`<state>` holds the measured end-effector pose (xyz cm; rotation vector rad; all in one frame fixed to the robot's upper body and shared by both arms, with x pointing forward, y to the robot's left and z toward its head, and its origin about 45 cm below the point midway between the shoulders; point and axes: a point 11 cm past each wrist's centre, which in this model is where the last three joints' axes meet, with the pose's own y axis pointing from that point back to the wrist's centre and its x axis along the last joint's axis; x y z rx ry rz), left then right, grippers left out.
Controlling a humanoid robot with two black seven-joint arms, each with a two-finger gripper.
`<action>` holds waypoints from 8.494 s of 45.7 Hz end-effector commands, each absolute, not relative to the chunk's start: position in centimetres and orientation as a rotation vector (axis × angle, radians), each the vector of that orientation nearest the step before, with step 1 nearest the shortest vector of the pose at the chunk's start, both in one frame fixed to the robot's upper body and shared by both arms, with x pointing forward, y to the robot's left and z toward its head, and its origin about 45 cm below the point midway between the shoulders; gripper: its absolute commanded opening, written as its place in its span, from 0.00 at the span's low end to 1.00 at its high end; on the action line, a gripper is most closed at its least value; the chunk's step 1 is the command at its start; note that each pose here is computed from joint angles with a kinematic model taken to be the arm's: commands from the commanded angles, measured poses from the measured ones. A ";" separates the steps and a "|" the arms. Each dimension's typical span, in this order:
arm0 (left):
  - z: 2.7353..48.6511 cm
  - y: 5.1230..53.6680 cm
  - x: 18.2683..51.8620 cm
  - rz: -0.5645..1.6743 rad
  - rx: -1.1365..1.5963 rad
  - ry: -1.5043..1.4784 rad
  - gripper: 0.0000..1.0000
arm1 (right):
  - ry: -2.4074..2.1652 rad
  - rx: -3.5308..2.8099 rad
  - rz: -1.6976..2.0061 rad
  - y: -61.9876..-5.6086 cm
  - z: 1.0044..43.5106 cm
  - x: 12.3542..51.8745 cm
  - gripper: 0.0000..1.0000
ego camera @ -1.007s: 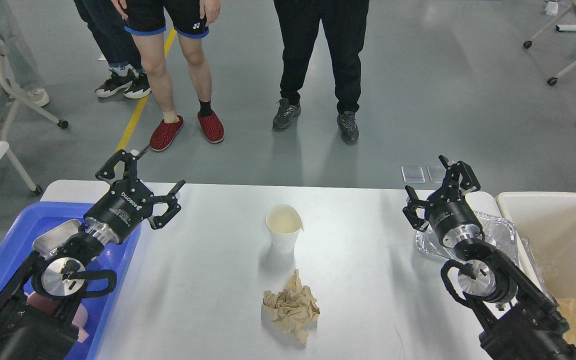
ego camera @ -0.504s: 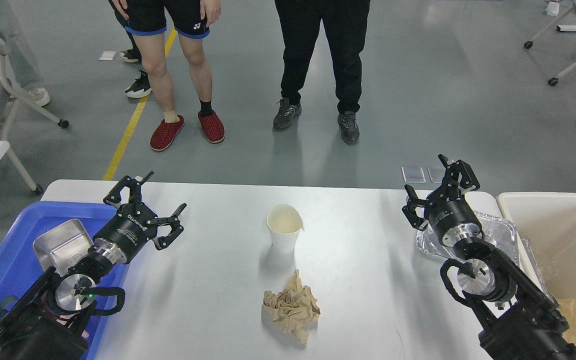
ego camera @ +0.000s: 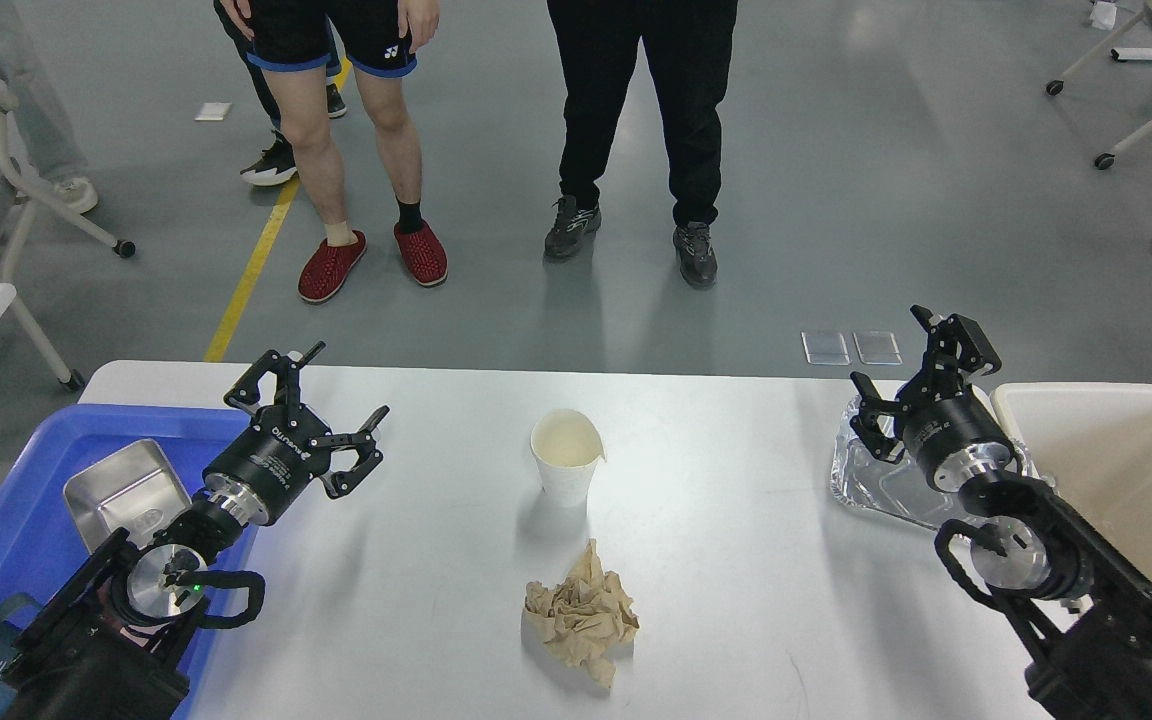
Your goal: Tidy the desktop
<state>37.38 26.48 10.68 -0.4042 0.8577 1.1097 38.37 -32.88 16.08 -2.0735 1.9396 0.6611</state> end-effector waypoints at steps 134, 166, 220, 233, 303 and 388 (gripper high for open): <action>10.0 23.6 37.2 1.097 -0.421 0.913 0.97 | 2.459 -3.467 0.292 -46.7 6.9 33.5 0.75; 10.2 23.9 37.2 1.101 -0.420 0.906 0.97 | 2.320 -3.453 0.184 -43.8 6.2 34.9 0.01; 10.8 23.7 37.4 1.101 -0.422 0.898 0.97 | 1.532 -3.608 -0.502 -35.6 21.9 37.0 0.00; 10.5 23.9 37.2 1.109 -0.415 0.902 0.97 | 1.303 -3.777 -0.557 -34.0 21.5 34.8 0.00; 9.9 23.9 36.9 1.115 -0.363 0.902 0.97 | 0.943 -4.079 -0.545 -25.5 24.1 38.4 0.00; 20.3 34.4 29.1 0.808 0.757 0.170 0.96 | 0.862 -4.071 -0.545 -23.5 23.3 38.2 0.00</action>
